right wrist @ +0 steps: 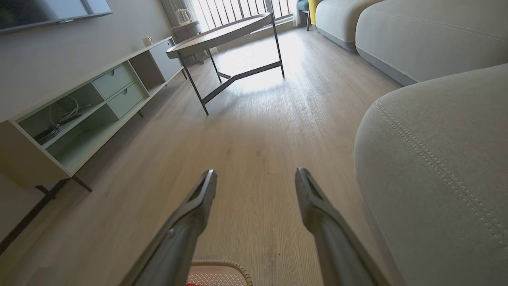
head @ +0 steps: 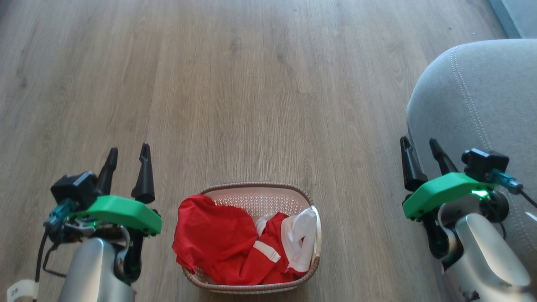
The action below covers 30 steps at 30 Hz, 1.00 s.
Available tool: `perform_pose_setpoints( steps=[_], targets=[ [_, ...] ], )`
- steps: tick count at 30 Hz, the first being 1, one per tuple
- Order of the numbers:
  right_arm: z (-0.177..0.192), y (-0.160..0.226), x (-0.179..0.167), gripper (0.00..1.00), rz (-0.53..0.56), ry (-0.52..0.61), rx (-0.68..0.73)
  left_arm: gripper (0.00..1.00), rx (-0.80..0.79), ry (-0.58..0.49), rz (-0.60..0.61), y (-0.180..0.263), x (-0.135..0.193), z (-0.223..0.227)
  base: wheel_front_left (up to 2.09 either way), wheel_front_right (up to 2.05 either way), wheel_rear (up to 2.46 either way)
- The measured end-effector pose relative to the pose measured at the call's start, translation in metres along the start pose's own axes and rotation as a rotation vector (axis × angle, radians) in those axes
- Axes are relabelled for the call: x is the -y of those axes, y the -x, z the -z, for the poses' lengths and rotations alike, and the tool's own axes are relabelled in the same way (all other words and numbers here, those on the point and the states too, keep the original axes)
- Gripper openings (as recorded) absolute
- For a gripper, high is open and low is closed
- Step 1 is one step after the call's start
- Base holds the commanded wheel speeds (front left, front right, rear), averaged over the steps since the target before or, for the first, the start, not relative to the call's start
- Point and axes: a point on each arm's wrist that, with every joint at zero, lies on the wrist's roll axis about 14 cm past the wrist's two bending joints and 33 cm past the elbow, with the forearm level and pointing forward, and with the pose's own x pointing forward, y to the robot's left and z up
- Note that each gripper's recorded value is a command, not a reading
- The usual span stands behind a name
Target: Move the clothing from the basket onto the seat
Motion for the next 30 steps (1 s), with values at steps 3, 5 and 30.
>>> perform_pose_setpoints(
  steps=[3,5,30],
  targets=[
    [-0.005,-0.003,-0.002,1.00,-0.010,0.024,0.014,1.00,0.013,-0.025,0.008,-0.002,0.002,-0.004,0.00,0.00,0.00],
    [-0.009,-0.006,-0.005,1.00,-0.022,0.049,0.028,1.00,0.022,-0.048,0.014,-0.004,0.003,-0.006,0.00,0.00,0.00],
    [-0.037,-0.013,0.003,1.00,-0.025,0.263,0.109,1.00,0.069,-0.247,0.028,-0.011,0.002,-0.018,0.00,0.00,0.00]
  ],
)
